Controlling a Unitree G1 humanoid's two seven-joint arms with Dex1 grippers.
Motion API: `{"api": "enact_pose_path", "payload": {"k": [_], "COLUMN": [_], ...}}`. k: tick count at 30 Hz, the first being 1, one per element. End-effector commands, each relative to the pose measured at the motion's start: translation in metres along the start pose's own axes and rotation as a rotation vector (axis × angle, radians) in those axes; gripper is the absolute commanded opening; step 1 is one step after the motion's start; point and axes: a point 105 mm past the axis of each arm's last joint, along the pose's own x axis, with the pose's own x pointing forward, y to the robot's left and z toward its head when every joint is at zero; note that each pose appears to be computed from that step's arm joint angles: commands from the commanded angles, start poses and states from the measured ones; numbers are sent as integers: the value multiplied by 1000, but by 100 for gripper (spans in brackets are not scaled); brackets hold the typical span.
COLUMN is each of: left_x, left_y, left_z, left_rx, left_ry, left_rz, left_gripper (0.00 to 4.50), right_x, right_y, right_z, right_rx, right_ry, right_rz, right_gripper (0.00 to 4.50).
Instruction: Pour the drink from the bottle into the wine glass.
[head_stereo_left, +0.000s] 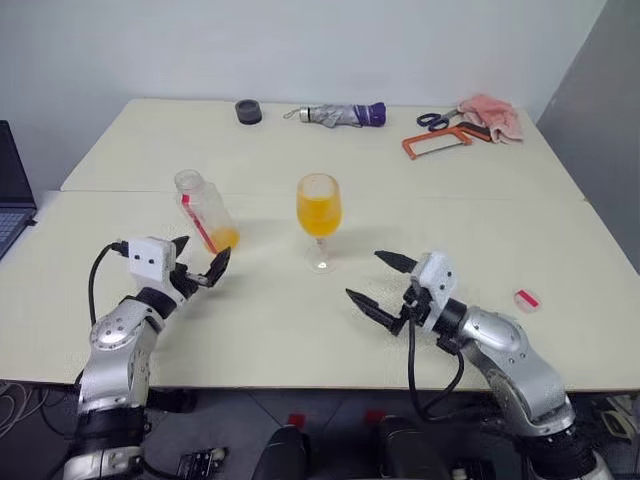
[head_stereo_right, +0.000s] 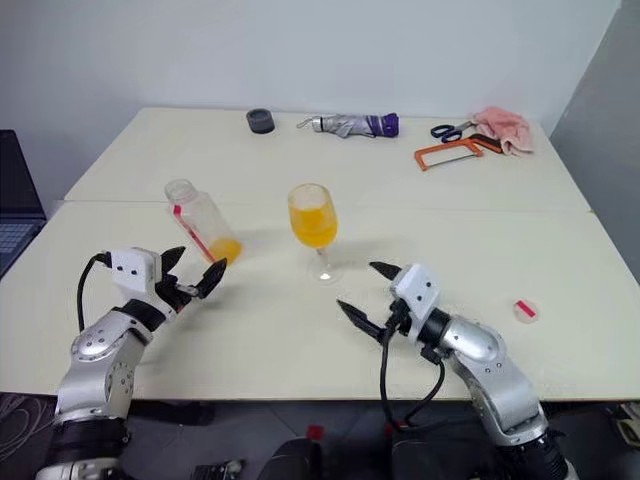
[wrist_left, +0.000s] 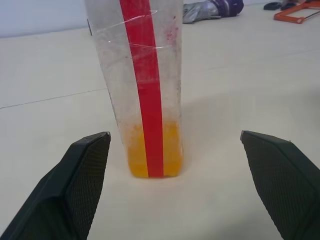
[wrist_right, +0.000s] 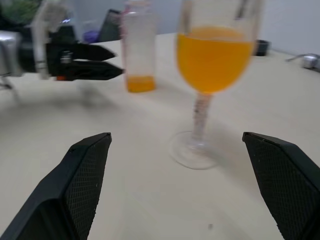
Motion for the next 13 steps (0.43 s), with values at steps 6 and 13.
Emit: {"api": "enact_pose_path", "payload": {"k": [6, 13], "left_x": [-19, -18], "left_y": [-14, -14], "left_z": [7, 9], "left_rx": [-7, -29], "left_ry": [-39, -57], "left_rz": [92, 105], "left_gripper": [447, 447], "right_x": [-21, -17], "right_y": [-73, -80], "right_z": [-20, -26], "right_rx": [56, 32], "right_ry": [-66, -50], "right_rz": [-495, -501], "right_gripper": [450, 450]}}
